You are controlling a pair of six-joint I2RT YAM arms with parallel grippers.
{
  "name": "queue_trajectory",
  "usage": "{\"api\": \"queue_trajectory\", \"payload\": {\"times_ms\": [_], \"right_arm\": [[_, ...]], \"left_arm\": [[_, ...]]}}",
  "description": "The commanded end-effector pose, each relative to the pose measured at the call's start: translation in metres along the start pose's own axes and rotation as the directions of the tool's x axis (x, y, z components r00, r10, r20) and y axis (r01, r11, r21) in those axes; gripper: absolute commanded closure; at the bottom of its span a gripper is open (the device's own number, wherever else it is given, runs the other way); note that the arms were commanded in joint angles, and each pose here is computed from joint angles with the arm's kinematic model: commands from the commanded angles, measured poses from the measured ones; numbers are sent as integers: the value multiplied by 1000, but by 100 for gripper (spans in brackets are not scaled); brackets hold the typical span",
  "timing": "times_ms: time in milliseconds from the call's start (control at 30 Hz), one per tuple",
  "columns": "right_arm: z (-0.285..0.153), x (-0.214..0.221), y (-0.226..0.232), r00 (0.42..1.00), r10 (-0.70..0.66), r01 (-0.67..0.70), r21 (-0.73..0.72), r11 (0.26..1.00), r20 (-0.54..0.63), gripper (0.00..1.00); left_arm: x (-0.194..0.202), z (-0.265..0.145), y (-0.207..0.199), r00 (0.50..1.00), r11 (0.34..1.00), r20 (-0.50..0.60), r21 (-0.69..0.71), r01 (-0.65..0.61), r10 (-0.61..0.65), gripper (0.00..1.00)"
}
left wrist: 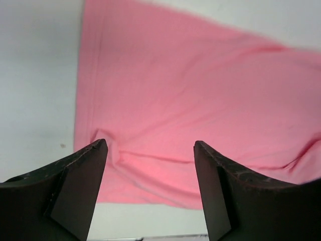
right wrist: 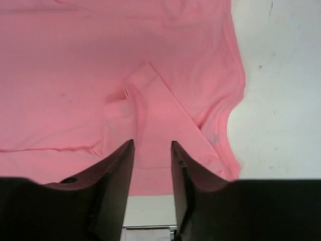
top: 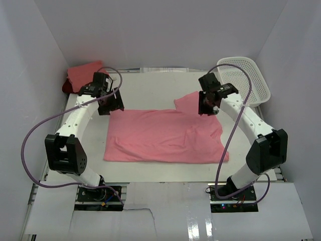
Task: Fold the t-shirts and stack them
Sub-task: Fold the flattened tshirt in 1/3 of the way, then grap the side of the flattened tshirt furthest away from the robot with both arms
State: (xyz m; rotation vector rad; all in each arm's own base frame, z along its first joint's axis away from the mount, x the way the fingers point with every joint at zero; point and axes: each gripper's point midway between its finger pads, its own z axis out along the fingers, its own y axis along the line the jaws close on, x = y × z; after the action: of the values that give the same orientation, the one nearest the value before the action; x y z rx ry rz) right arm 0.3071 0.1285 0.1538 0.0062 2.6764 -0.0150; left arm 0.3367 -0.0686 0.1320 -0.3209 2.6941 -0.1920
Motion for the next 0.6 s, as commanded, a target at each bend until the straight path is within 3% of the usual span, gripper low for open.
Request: {"api": "queue_trajectory", "payload": {"times_ms": [0, 33, 100, 267, 467, 567], "right_arm": [[7, -38, -2, 999, -33, 34, -57, 998, 19, 56], [12, -49, 0, 999, -24, 27, -88, 996, 33, 49], [29, -80, 8, 999, -15, 21, -144, 989, 44, 47], [82, -129, 8, 999, -20, 25, -121, 992, 43, 45], [121, -182, 14, 994, -12, 33, -191, 981, 110, 32], [140, -192, 20, 991, -14, 43, -221, 974, 132, 32]], "left_arm": [[-50, -33, -2, 990, 1000, 143, -21, -4, 7, 19], [-58, -30, -4, 989, 1000, 147, -14, 2, 0, 19], [-82, -16, -14, 987, 1000, 163, 5, 11, -12, 19], [-118, 18, -29, 980, 999, 195, 37, 32, -38, 19], [-122, 62, -29, 989, 999, 140, 18, 49, -51, 21], [-121, 73, -25, 990, 999, 134, -3, 50, -49, 21]]}}
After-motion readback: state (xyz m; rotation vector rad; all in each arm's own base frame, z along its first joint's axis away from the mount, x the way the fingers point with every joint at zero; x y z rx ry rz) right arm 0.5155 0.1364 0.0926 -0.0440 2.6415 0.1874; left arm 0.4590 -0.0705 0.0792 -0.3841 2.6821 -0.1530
